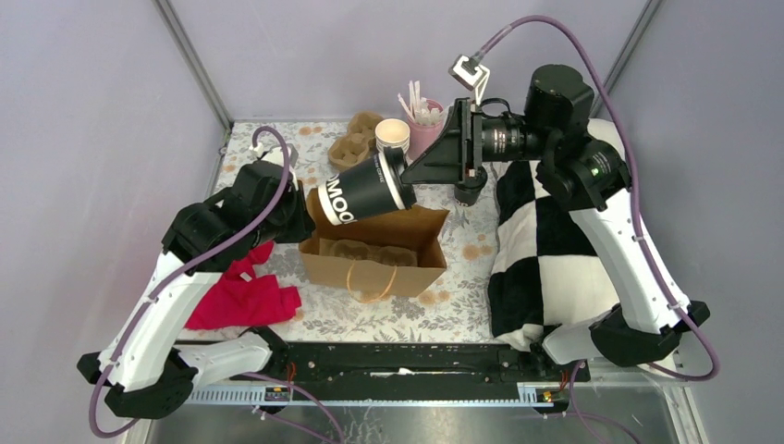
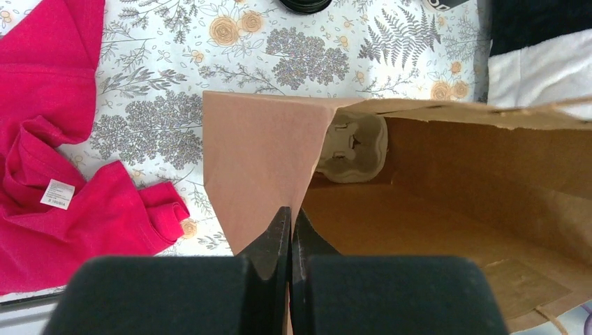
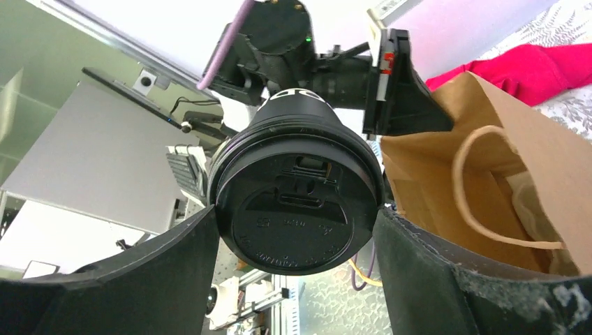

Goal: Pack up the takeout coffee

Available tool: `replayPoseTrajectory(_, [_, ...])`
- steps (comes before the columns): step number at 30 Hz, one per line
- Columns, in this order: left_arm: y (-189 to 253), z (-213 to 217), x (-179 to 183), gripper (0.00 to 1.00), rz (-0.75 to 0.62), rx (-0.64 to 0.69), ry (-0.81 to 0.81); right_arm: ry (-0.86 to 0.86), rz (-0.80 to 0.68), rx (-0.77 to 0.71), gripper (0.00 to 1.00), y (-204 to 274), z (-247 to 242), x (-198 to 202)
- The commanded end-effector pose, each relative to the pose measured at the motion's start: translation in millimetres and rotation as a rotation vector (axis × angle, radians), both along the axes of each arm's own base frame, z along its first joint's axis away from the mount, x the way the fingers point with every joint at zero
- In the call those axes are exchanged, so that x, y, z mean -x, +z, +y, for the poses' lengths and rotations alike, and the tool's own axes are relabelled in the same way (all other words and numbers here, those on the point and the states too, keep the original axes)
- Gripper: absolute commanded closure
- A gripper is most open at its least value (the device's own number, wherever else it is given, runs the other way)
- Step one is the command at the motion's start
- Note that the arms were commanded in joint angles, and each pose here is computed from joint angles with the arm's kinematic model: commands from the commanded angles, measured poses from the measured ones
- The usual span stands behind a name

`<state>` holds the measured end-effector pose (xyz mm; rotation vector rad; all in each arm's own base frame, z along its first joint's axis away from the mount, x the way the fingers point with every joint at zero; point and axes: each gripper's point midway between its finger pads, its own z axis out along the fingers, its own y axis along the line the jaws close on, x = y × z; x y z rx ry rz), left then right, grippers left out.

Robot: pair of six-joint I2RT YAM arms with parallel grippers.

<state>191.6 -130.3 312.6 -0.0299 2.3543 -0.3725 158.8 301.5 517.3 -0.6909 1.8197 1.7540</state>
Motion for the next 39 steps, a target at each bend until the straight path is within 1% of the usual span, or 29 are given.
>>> replayPoseTrajectory(1, [24, 6, -3, 1.00, -0.076, 0.048, 0.044, -0.050, -0.006, 0.032, 0.33, -4, 3, -5])
replayPoseTrajectory(4, [28, 3, -3, 1.00, -0.090, 0.069, 0.035, -0.089, -0.019, 0.136, 0.35, -30, 5, -11])
replayPoseTrajectory(9, [39, -5, -5, 1.00, -0.116, 0.101, 0.001, -0.109, -0.082, 0.323, 0.35, -65, 3, -9])
replayPoseTrajectory(16, [44, -12, -3, 1.00, -0.110, 0.125, -0.030, -0.117, -0.177, 0.490, 0.36, -97, -2, -1])
replayPoseTrajectory(21, [45, -16, -1, 1.00, -0.095, 0.113, -0.070, -0.133, -0.289, 0.621, 0.37, -116, -5, 0])
replayPoseTrajectory(28, [45, -18, -1, 1.00, -0.089, 0.107, -0.083, -0.166, -0.371, 0.684, 0.38, -129, -7, -4])
replayPoseTrajectory(33, [47, -23, 0, 1.00, -0.079, 0.125, -0.104, -0.202, -0.447, 0.780, 0.40, -146, -5, -6])
replayPoseTrajectory(39, [46, -25, 2, 1.00, -0.069, 0.137, -0.110, -0.242, -0.535, 0.829, 0.40, -156, -6, -6])
